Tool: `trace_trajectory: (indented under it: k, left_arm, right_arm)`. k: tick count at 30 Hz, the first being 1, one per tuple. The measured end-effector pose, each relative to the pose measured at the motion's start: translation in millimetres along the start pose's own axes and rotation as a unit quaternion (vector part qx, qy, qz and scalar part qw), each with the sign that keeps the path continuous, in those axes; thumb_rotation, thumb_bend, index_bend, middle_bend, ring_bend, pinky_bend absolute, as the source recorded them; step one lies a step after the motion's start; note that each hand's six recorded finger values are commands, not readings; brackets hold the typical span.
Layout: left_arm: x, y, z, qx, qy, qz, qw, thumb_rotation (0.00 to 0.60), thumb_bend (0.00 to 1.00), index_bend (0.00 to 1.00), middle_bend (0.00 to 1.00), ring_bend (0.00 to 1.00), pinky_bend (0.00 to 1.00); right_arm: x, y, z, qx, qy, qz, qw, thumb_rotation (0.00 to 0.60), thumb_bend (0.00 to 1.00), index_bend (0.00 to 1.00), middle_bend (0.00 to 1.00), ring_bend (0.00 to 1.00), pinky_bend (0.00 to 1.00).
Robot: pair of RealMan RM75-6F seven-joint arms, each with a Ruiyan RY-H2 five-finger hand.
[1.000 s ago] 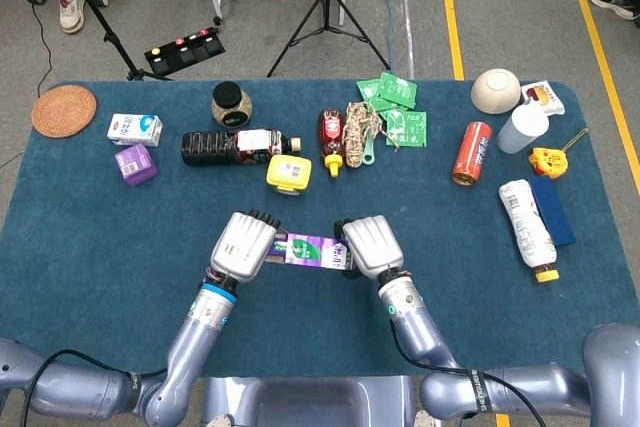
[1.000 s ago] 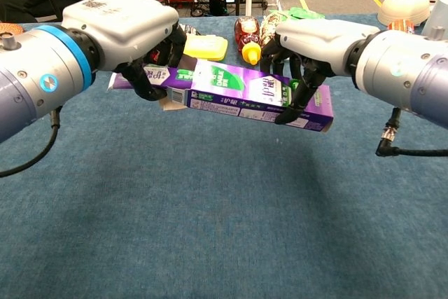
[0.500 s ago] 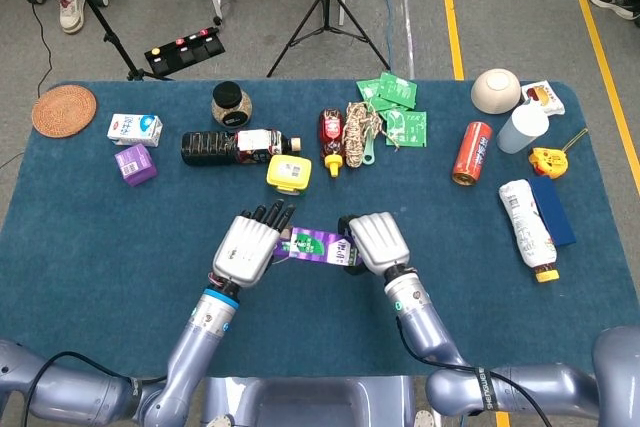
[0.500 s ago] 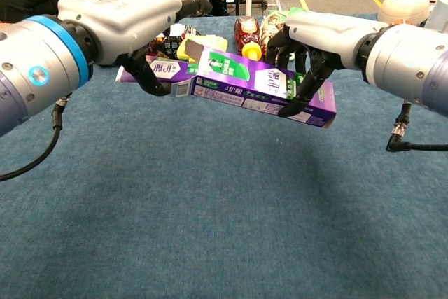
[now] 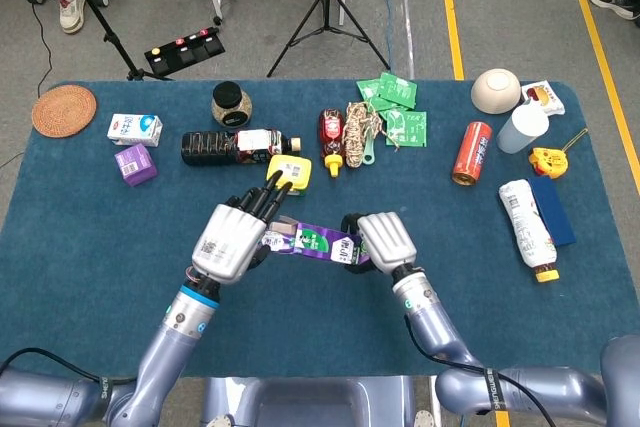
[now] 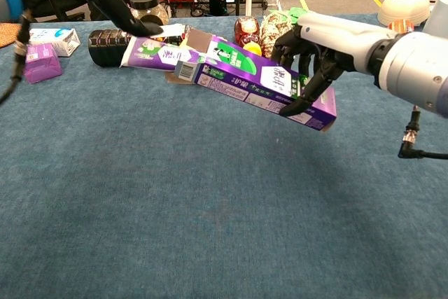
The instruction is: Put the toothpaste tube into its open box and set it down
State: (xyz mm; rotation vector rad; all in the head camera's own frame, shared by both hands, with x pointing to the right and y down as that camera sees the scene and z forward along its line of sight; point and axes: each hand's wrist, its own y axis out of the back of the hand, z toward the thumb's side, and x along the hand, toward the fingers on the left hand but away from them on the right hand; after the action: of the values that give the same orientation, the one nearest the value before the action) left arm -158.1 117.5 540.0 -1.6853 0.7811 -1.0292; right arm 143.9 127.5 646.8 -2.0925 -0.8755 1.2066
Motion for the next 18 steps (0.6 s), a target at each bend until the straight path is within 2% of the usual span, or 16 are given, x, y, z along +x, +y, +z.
trace_trajectory:
  k: [7,12,18]
  left_arm:
    - [-5.7,33.2,-44.5,-0.011,0.031,0.023,0.9992,0.600,0.09,0.00,0.03,0.20,0.43]
    - [-17.3,49.6,-83.6,-0.015,0.056,0.031,0.9979,0.600,0.06,0.00,0.02,0.18,0.43]
    - [-35.1,59.7,-127.9,-0.020,0.079,0.037,0.9959,0.600,0.05,0.00,0.02,0.17,0.43]
  right_arm:
    - [3.3,-4.6,-2.0,-0.061,0.021,0.014,0.9978,0.600,0.33,0.57,0.62,0.65,0.65]
    - [3.0,-6.7,0.7,-0.121,0.043,0.021,0.9915,0.600,0.33,0.57,0.62,0.64,0.65]
    - [-3.4,-2.5,0.3,-0.140,0.073,0.005,0.9874,0.600,0.33,0.57,0.62,0.64,0.65]
